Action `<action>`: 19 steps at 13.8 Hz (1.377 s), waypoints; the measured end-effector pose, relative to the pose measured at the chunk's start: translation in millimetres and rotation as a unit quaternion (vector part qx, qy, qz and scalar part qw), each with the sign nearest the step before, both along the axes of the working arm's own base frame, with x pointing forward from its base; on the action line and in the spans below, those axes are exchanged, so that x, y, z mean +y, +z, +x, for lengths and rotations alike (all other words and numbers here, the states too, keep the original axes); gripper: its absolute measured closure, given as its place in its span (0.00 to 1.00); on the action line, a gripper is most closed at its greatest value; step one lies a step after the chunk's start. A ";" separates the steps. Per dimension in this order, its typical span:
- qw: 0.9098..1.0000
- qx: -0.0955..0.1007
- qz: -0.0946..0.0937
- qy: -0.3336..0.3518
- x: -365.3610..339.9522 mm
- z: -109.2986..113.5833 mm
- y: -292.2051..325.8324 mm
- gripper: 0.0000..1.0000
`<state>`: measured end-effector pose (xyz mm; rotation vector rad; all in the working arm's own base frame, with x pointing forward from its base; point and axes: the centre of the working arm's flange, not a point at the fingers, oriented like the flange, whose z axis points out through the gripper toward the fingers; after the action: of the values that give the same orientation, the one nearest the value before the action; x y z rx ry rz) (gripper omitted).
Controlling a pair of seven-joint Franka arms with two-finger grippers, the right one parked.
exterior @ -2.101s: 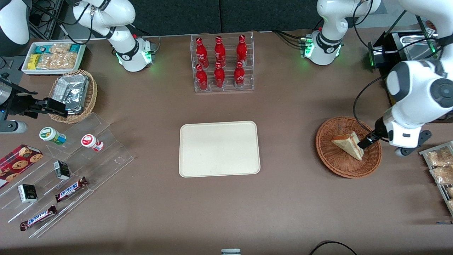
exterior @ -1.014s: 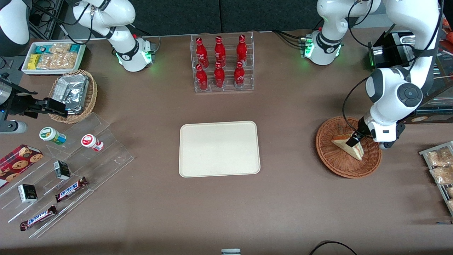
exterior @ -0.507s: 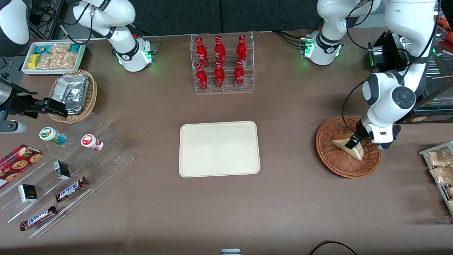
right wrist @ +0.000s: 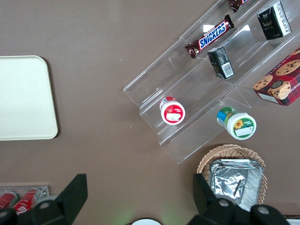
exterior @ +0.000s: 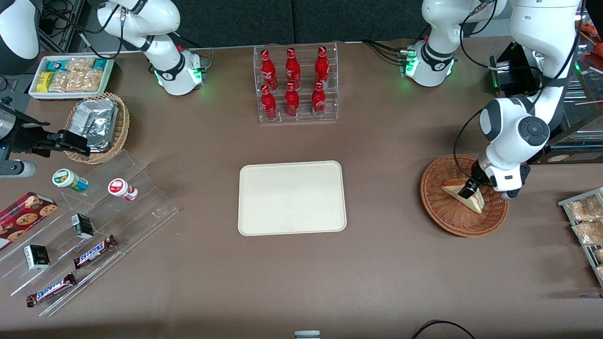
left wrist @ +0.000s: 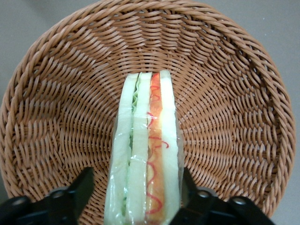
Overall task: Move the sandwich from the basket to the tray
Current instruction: 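Close the left gripper on the sandwich's upright edge, then lift the sandwich and carry it with the left gripper over the tray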
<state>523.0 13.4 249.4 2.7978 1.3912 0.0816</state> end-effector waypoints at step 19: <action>0.989 0.062 0.024 -0.135 -170.3 50.6 161.1 0.77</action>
<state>573.7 -156.9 410.5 3.0467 1.0282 -0.0638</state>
